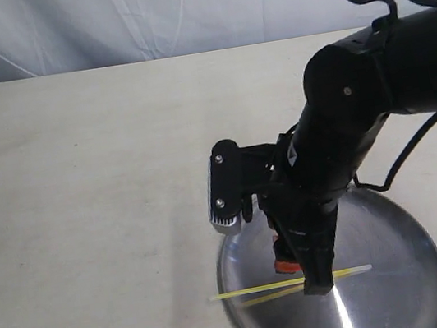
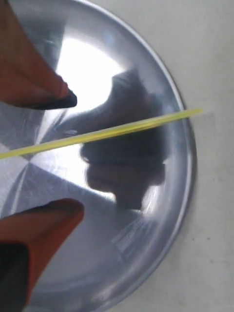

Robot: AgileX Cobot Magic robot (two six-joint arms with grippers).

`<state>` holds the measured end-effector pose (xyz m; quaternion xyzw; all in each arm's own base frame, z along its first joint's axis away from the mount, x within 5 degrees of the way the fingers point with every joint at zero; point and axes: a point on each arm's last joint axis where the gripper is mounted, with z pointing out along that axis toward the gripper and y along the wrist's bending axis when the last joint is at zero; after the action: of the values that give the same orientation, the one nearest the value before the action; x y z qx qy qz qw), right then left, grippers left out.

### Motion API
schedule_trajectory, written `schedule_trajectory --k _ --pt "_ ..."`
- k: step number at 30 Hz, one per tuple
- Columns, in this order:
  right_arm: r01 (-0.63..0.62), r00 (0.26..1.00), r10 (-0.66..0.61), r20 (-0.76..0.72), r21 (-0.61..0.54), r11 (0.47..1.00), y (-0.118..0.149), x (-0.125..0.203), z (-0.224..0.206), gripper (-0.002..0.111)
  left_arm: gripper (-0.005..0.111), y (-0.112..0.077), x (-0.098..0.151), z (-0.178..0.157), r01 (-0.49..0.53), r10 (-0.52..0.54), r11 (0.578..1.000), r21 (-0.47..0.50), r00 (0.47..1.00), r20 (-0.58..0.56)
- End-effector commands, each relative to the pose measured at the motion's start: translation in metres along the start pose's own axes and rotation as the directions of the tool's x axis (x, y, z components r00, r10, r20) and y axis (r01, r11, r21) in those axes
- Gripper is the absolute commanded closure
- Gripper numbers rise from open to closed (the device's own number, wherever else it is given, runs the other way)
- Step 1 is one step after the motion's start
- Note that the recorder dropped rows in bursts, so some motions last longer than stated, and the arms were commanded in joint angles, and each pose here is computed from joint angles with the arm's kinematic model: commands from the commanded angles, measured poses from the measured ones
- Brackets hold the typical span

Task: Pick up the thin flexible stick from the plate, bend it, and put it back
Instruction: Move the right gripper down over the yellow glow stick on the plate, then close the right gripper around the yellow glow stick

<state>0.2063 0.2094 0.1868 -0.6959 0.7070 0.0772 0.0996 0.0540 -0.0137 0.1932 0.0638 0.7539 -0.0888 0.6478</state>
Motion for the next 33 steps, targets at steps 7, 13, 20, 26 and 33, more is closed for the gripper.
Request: schedule_trajectory --k 7,13,20,26,33 --pt "0.073 0.997 -0.073 -0.004 -0.018 0.997 0.013 -0.022 0.037 0.052 0.107 0.000 0.000 0.000 0.002 -0.002 1.000 0.004 1.000 0.009" --pt "0.056 0.998 -0.056 0.020 0.009 0.998 0.009 -0.026 0.050 0.052 0.107 0.000 0.000 0.000 0.002 -0.002 1.000 0.004 1.000 0.009" --pt "0.033 0.999 -0.033 0.014 -0.011 0.999 0.009 -0.025 0.058 0.052 0.107 0.000 0.000 0.000 0.002 -0.002 1.000 0.004 1.000 0.009" --pt "0.022 1.000 -0.022 0.021 -0.013 1.000 0.009 -0.026 0.059 0.052 0.107 0.000 0.000 0.000 0.002 -0.002 1.000 0.004 1.000 0.009" --pt "0.020 1.000 -0.020 0.020 -0.015 1.000 0.009 -0.026 0.060 0.052 0.107 0.000 0.000 0.000 0.002 -0.002 1.000 0.004 1.000 0.009"
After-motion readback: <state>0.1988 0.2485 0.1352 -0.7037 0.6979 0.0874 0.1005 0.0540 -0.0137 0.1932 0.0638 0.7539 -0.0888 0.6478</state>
